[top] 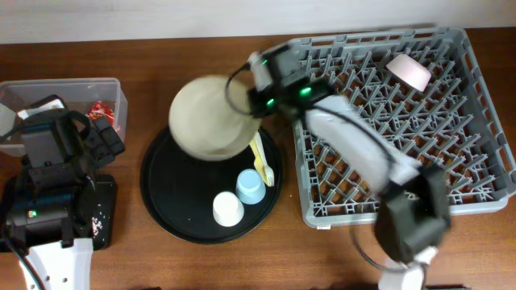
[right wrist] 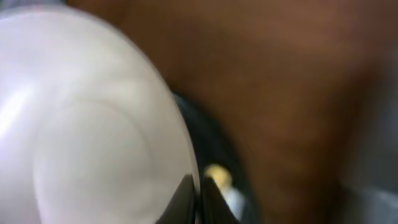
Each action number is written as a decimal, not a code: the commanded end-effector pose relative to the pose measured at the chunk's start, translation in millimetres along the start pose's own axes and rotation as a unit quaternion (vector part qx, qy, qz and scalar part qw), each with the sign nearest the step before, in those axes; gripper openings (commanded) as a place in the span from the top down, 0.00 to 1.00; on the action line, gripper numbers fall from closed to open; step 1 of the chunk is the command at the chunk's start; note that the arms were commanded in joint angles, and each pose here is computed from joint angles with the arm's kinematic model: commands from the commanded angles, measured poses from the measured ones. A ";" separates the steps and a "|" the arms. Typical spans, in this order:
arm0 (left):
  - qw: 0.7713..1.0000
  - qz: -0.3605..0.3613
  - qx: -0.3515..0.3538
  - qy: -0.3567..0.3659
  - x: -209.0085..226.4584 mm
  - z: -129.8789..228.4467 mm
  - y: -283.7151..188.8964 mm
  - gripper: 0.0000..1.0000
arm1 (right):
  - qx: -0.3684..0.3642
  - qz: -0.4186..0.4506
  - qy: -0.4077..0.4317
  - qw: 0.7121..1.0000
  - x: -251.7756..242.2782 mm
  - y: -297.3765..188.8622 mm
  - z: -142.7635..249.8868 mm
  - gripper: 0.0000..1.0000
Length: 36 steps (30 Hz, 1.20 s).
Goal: Sort waste into correct bins and load items into the dishwasher rack
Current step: 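Move right gripper back to the beige plate and grasp its rim, then lift the beige plate right and lower it into the dish rack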
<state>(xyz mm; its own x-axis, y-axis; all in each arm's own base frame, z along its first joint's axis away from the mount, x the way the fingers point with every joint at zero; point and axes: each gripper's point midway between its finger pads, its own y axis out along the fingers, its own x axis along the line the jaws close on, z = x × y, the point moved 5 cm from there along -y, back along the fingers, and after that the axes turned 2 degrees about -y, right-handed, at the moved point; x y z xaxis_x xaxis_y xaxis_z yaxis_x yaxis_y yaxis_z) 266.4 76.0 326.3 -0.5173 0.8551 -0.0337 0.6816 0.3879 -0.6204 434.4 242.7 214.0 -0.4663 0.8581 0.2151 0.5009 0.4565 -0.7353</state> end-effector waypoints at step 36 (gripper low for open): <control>1.000 -0.006 -0.005 -0.004 3.0 -2.0 -1.9 0.01 | 0.122 0.722 0.000 0.681 -235.9 -181.0 24.7 0.96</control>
<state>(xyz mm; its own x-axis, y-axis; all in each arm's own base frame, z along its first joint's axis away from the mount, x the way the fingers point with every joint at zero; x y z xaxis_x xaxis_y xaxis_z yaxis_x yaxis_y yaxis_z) 266.3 76.1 326.2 -0.5180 0.8547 -0.0334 0.6809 0.3884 -0.6209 436.0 -53.9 288.4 0.4171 0.3098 -0.8544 0.2717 -0.9396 -0.2081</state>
